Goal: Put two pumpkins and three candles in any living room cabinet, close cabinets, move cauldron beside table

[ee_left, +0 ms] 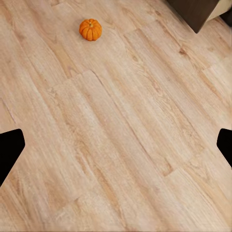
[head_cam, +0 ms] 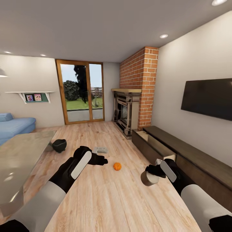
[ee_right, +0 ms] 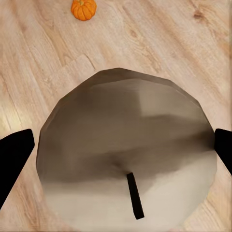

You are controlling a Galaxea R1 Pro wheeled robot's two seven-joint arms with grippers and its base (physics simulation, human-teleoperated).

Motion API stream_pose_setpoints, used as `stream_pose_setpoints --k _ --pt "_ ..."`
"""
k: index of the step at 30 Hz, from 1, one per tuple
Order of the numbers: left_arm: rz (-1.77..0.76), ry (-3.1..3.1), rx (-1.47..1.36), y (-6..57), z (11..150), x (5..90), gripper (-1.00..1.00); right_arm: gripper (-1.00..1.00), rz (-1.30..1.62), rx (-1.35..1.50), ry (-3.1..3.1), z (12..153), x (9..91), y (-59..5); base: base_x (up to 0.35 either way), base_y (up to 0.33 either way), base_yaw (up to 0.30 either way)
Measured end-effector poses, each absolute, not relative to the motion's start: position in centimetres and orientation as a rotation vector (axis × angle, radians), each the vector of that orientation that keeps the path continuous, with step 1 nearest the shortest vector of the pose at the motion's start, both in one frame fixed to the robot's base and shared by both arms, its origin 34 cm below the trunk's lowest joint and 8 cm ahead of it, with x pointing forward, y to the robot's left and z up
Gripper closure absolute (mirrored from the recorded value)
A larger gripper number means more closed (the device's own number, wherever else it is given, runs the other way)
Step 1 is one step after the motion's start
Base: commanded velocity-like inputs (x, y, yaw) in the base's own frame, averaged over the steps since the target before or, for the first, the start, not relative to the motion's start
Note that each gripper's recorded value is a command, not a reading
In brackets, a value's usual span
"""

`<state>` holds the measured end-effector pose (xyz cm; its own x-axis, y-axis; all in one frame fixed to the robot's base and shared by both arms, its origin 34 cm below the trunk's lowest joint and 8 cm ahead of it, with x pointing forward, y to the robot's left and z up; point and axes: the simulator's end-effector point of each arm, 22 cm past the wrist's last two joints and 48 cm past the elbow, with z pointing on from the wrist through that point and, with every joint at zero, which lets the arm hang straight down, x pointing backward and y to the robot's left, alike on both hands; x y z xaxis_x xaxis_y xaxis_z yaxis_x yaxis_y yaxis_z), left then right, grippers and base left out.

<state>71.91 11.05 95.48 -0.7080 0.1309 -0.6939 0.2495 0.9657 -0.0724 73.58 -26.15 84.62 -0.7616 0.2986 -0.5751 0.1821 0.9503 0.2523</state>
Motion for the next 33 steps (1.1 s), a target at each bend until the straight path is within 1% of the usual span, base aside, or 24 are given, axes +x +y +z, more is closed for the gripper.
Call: stream_pose_setpoints --k 5,10,33 --pt "-0.207 2.365 0.265 11.06 95.45 71.9 -1.0 1.0 0.242 0.338 2.456 84.63 73.55 -26.09 0.269 -0.176 0.0" --pt "-0.207 2.366 0.265 11.06 95.45 71.89 -1.0 1.0 0.244 0.339 2.457 84.61 73.52 -26.1 0.309 -0.08 0.0" --pt "-0.209 2.364 0.266 11.02 95.49 71.88 -1.0 1.0 0.236 0.339 2.455 84.52 73.53 -26.12 0.332 -0.006 0.0"
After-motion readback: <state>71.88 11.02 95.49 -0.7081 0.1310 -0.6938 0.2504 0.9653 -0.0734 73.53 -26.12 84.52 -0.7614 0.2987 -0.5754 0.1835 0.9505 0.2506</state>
